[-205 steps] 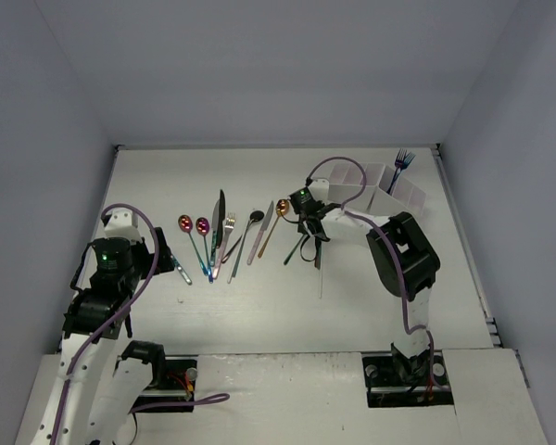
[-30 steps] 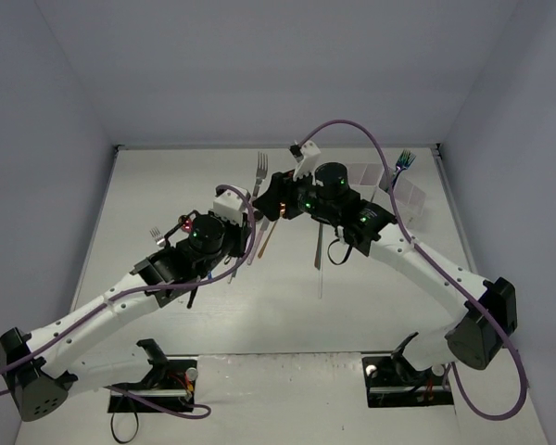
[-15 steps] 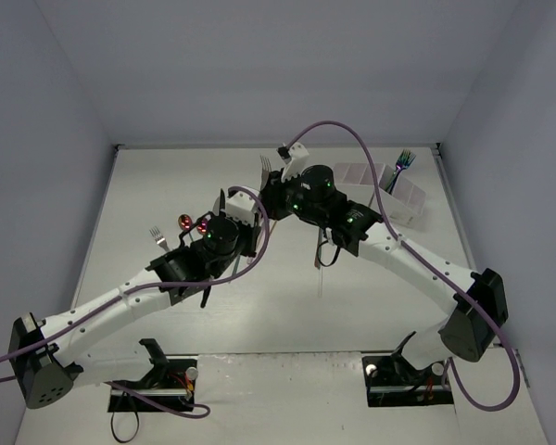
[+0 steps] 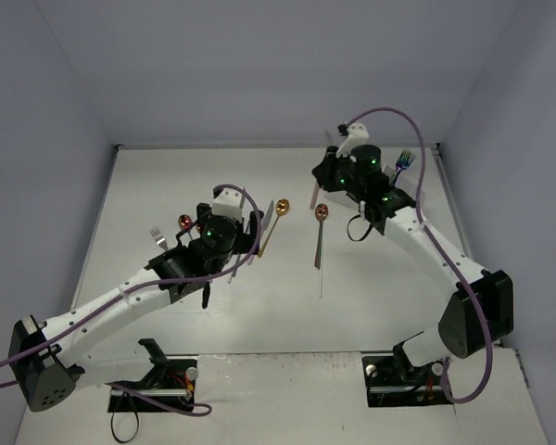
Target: Sort the eating utensils into containers
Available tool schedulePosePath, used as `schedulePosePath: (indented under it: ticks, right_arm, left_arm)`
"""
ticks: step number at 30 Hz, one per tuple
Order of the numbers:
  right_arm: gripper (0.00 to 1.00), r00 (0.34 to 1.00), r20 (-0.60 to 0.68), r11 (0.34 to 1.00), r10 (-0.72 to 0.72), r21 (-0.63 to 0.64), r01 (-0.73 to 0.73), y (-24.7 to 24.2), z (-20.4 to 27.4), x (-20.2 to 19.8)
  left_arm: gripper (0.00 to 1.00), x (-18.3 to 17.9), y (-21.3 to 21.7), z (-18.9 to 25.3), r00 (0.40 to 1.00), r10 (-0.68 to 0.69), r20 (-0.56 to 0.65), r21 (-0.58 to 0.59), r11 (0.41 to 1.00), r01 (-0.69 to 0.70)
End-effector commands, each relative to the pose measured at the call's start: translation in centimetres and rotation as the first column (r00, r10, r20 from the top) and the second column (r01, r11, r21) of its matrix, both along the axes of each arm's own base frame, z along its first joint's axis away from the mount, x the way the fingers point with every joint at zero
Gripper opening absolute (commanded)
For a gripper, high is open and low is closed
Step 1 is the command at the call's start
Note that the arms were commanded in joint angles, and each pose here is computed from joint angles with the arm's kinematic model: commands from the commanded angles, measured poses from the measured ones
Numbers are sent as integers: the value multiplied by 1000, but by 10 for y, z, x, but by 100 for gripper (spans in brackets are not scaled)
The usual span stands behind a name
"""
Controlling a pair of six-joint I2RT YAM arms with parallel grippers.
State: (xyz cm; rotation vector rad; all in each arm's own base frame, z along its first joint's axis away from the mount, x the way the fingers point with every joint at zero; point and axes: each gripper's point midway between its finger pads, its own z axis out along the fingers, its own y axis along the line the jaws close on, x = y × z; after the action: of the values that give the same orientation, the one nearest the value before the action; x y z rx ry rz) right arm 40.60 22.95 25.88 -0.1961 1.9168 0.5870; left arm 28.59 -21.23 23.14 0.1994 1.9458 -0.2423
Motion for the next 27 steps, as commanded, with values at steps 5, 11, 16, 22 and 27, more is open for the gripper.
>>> schedulePosePath:
  ticks: [5,11,16,22,27]
  right_arm:
    - [0,910,219,931,-353,-13,365,-173,68,72]
    - [0,868,234,888,-439,-36,459,-221,59,113]
    - [0,867,221,878,-447,-77,472,-234,38,139]
    - [0,882,169,877,-440,-131,462,-236,-6,148]
    - [0,882,141,875,-449,-132,466,-236,-29,140]
  left_arm:
    - [84,1,117,-3,923,345,-171,-86,928,-363]
    - [84,-16,160,-22,878,425,-222,-56,893,-446]
    - [84,-22,160,-37,871,416,-261,-57,894,-444]
    - [84,-21,159,-41,867,414,-277,-56,894,-445]
    - [84,-20,158,-44,862,417,-288,-54,892,-449]
